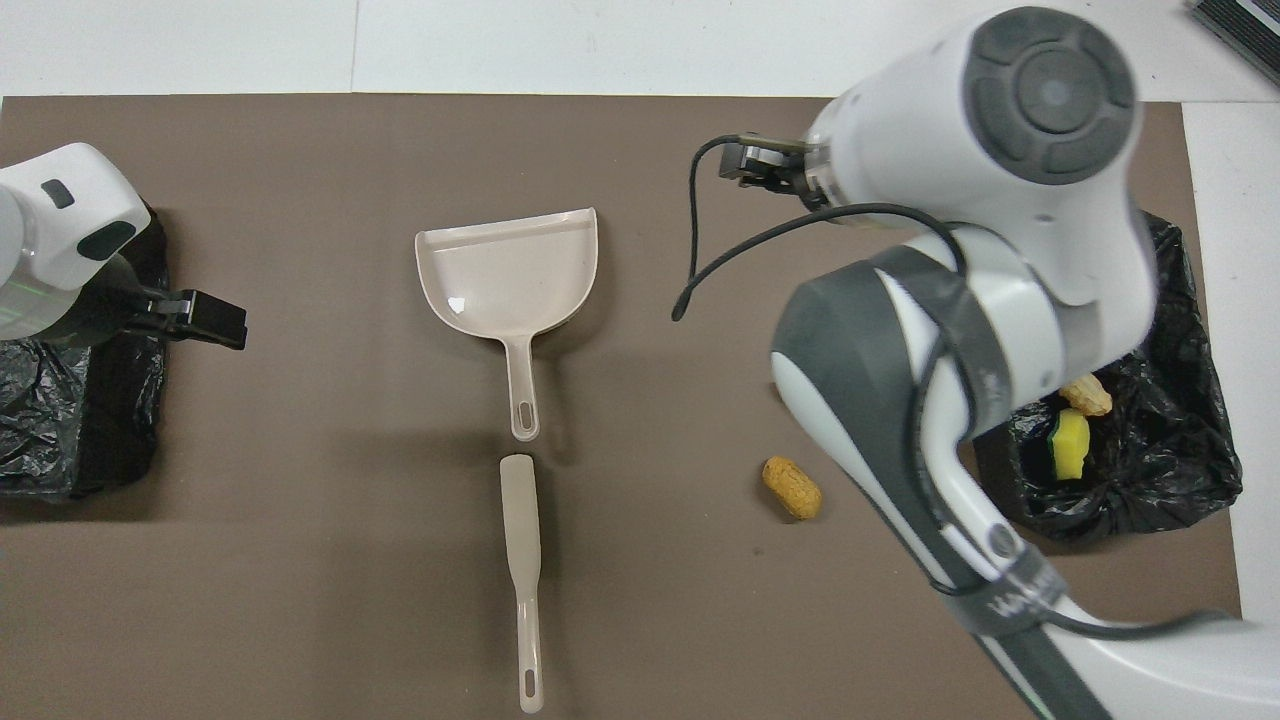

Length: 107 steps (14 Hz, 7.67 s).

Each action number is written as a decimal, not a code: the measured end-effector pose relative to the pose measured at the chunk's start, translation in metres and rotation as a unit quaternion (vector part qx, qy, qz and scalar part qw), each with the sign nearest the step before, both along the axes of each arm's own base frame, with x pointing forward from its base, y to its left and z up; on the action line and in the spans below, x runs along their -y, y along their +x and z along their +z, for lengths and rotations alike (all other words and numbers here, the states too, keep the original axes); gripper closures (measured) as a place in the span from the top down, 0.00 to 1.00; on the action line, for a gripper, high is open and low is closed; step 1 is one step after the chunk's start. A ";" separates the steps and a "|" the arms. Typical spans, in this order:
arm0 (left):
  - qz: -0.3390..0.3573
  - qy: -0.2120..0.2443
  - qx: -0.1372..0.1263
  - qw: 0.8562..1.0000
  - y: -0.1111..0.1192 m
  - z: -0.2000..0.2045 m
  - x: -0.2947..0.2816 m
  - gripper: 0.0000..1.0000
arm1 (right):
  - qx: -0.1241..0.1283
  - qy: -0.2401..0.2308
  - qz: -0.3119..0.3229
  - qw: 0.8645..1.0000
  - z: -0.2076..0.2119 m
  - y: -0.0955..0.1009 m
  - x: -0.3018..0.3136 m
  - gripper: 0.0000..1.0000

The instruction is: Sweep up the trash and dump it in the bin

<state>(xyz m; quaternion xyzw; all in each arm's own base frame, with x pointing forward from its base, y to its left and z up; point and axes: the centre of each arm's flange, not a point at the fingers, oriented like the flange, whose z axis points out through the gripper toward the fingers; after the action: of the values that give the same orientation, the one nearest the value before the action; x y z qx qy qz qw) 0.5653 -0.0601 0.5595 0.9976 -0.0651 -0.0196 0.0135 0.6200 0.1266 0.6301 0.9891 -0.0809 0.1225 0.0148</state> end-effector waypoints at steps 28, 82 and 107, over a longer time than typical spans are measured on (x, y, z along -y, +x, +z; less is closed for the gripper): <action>0.050 -0.026 0.034 0.998 -0.046 -0.202 0.249 0.59 | -0.120 0.017 0.052 0.991 0.034 -0.079 0.048 1.00; -0.621 0.039 -0.026 0.782 0.024 -0.182 -0.095 0.33 | -0.160 0.023 0.020 0.987 -0.291 -0.342 -0.386 0.90; -0.638 0.047 0.004 0.769 0.019 -0.181 0.037 0.33 | -0.178 -0.055 0.015 0.982 -0.194 -0.253 -0.178 0.27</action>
<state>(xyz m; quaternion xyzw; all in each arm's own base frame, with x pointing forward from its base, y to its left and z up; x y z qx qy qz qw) 0.5843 -0.0968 0.3787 0.7261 -0.6855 -0.0223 -0.0494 0.3671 0.3050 0.4364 0.9938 -0.0548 -0.0511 0.0817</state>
